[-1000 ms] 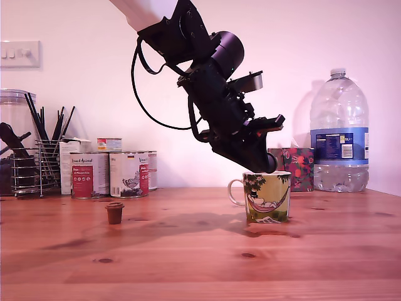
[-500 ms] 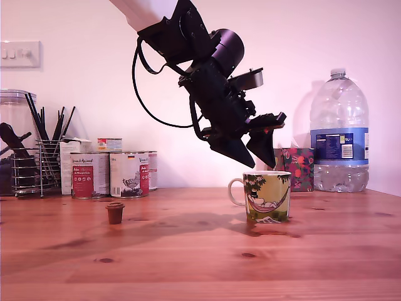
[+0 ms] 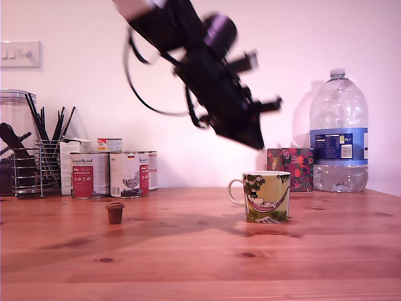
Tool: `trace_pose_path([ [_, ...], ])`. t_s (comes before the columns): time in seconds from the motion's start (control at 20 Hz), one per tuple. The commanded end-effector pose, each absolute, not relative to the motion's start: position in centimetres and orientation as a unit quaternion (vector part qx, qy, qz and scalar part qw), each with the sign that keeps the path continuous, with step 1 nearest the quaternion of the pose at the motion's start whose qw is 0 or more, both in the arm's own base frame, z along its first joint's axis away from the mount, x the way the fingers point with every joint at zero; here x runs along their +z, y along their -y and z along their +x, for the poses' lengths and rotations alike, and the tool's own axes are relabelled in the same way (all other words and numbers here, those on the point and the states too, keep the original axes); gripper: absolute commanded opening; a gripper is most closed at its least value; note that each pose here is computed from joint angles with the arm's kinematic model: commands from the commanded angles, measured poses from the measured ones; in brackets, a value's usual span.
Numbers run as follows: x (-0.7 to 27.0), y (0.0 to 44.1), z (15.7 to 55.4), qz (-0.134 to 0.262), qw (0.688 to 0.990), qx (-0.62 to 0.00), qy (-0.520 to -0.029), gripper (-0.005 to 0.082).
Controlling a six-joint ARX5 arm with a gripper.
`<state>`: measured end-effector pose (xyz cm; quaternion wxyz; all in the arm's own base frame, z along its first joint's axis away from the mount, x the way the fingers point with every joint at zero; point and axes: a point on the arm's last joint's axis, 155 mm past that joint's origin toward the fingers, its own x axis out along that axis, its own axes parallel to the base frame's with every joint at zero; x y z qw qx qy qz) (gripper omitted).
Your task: Pick up the coffee capsules from the table one by one and drop them inside the nearest coffee cup
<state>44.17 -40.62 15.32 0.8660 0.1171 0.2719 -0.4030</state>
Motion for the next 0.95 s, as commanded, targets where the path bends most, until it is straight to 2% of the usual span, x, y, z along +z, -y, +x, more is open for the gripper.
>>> trace_pose_path([
  [0.0, 17.1, 39.4, 43.9, 0.106, 0.877, -0.4, -0.244, -0.002],
  [0.35, 19.4, 32.7, 40.5, 0.075, 0.905, -0.375, -0.184, -0.002],
  [0.5, 19.7, 30.7, 39.1, 0.071, 0.91, -0.368, -0.178, -0.002],
  [0.9, 19.7, 29.5, 38.8, 0.063, 0.915, -0.357, -0.179, -0.002],
])
